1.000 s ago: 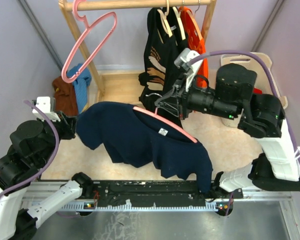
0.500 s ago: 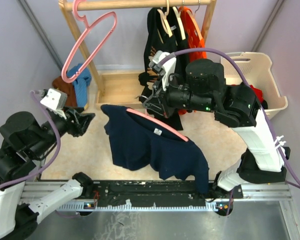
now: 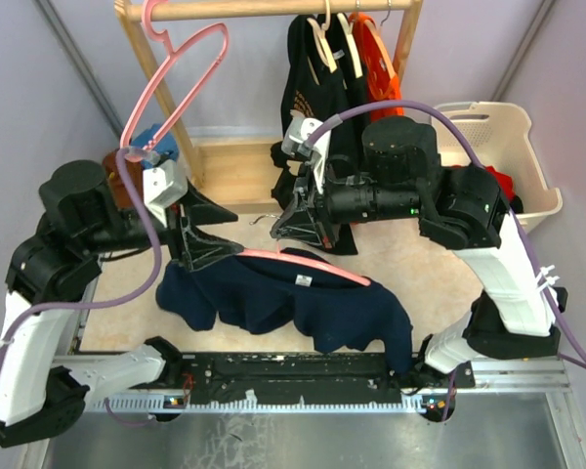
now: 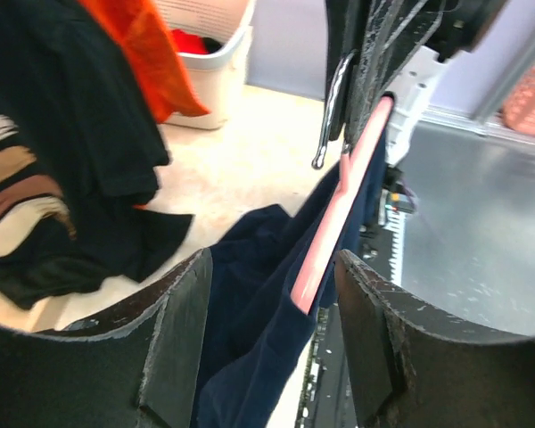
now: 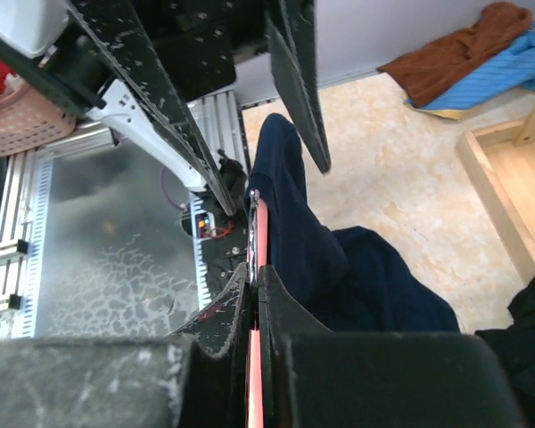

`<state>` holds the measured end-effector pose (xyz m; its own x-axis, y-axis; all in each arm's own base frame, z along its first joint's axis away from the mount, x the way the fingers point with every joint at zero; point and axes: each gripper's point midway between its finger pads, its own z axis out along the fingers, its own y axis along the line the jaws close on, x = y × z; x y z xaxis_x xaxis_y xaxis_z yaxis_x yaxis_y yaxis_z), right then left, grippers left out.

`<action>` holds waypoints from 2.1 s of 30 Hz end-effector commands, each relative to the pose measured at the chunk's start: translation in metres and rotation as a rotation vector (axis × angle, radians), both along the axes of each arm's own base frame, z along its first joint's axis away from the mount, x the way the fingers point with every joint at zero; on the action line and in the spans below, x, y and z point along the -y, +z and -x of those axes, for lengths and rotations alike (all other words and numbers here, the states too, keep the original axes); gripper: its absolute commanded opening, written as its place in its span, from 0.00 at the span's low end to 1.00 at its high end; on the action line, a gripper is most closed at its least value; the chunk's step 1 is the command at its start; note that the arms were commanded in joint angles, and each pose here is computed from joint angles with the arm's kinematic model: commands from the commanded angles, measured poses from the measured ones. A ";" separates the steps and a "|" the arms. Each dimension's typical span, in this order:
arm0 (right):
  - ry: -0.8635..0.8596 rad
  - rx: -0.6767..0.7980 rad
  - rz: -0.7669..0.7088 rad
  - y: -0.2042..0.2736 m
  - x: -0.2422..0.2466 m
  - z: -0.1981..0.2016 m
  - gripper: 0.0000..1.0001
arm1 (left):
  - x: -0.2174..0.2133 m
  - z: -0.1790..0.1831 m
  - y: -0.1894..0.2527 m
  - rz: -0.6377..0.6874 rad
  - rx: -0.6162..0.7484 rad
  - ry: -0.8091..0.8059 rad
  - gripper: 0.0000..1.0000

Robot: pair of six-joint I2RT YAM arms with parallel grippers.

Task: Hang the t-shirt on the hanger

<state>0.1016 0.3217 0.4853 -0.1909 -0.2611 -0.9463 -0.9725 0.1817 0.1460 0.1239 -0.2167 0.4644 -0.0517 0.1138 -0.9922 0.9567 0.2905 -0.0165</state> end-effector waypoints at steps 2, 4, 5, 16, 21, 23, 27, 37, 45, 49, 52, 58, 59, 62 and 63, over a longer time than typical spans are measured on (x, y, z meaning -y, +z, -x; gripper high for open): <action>0.104 0.046 -0.135 0.036 0.007 0.023 0.00 | 0.019 0.033 0.007 0.038 -0.001 -0.278 0.64; 0.109 0.046 -0.135 0.035 0.006 0.024 0.00 | 0.025 0.038 0.007 0.050 -0.020 -0.351 0.65; 0.111 0.044 -0.135 0.035 0.006 0.024 0.00 | 0.028 0.038 0.009 0.062 -0.019 -0.374 0.65; 0.094 0.061 -0.163 0.038 0.001 0.019 0.00 | 0.046 0.034 0.006 0.119 -0.065 -0.488 0.65; 0.066 0.076 -0.194 0.045 -0.002 0.013 0.00 | 0.054 0.020 -0.004 0.115 -0.099 -0.452 0.63; 0.057 0.083 -0.208 0.048 -0.004 0.010 0.00 | 0.057 0.015 -0.007 0.118 -0.106 -0.440 0.62; 0.028 0.093 -0.229 0.052 -0.008 0.003 0.00 | 0.062 0.005 -0.013 0.114 -0.125 -0.414 0.61; -0.002 0.119 -0.248 0.058 -0.010 -0.004 0.00 | 0.064 -0.002 -0.030 0.075 -0.160 -0.393 0.54; -0.014 0.133 -0.254 0.061 -0.009 -0.006 0.00 | 0.065 -0.001 -0.044 0.040 -0.194 -0.403 0.45; -0.019 0.136 -0.255 0.062 -0.009 -0.008 0.00 | 0.066 -0.002 -0.047 0.025 -0.206 -0.408 0.32; -0.018 0.137 -0.259 0.063 -0.010 -0.008 0.00 | 0.068 -0.003 -0.049 0.016 -0.207 -0.410 0.17; -0.019 0.135 -0.264 0.063 -0.011 -0.008 0.00 | 0.069 -0.011 -0.049 -0.002 -0.196 -0.373 0.00; -0.021 0.135 -0.262 0.062 -0.011 -0.009 0.00 | 0.069 -0.013 -0.048 -0.004 -0.189 -0.365 0.00; -0.031 0.128 -0.249 0.058 -0.012 -0.011 0.00 | 0.069 -0.019 -0.047 -0.010 -0.170 -0.333 0.00; -0.039 0.127 -0.243 0.056 -0.011 -0.012 0.05 | 0.068 -0.020 -0.046 -0.012 -0.162 -0.323 0.00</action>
